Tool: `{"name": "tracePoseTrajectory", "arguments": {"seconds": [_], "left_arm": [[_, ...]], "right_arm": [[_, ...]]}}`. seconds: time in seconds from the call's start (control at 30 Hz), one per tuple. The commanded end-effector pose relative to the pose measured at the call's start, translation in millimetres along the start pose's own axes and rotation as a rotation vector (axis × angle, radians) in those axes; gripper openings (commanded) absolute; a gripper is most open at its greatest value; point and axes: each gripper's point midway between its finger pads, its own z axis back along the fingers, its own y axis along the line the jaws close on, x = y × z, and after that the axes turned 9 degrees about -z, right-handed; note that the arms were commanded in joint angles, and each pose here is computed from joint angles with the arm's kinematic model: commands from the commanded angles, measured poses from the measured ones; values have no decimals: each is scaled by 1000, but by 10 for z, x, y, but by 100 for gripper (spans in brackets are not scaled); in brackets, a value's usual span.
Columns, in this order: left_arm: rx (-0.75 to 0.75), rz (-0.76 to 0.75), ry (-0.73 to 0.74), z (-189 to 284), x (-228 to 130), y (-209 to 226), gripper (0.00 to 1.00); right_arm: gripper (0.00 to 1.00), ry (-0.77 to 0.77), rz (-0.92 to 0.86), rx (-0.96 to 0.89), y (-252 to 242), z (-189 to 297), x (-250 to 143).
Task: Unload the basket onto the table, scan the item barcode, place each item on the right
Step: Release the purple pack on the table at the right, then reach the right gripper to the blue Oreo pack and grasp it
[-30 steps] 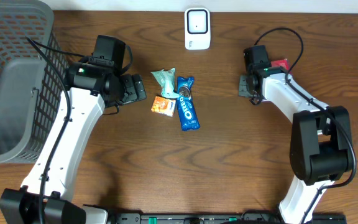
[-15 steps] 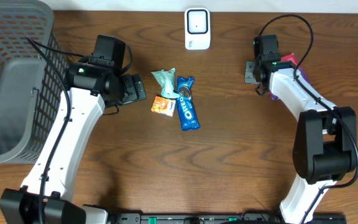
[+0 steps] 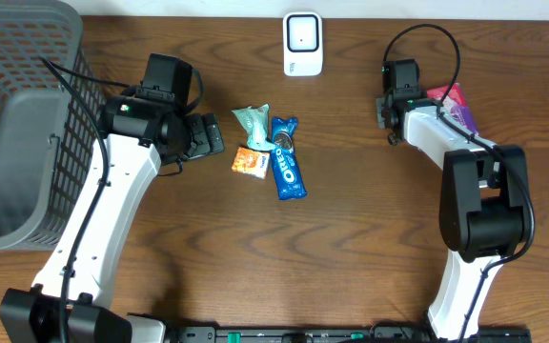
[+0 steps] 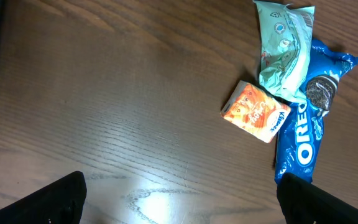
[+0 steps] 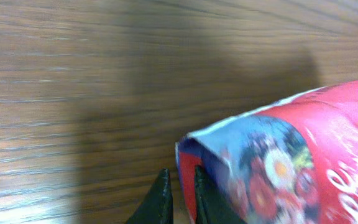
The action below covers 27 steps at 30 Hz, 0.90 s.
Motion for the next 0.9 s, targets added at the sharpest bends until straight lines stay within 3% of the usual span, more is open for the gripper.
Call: {"name": "tracePoseTrajectory", "arguments": {"seconds": [0.0, 0.2, 0.3, 0.43, 0.5, 0.53, 0.57, 0.73, 0.87], "left_arm": [[16, -14, 6, -20, -12, 37, 98], [16, -14, 6, -20, -12, 37, 98], [16, -14, 6, -20, -12, 37, 98], [16, -14, 6, -20, -13, 37, 98], [16, -14, 6, -20, -12, 37, 98], [16, -14, 6, -20, -12, 37, 98], [16, -14, 6, -20, -12, 37, 98], [16, -14, 6, -20, -12, 37, 98], [16, -14, 6, -20, -13, 37, 98]], "right_arm": [[14, -23, -12, -176, -439, -12, 103], [27, -46, -27, -320, -727, 60, 192], [50, -78, -24, -369, -746, 207, 335], [59, -78, -42, -274, -507, 360, 438], [70, -47, -41, -138, -267, 398, 423], [94, -22, -32, -53, -126, 419, 396], [99, 4, -26, 30, 4, 454, 367], [99, 180, -17, 643, 913, 971, 91], [99, 310, -34, 1004, 1316, 1472, -94]]}}
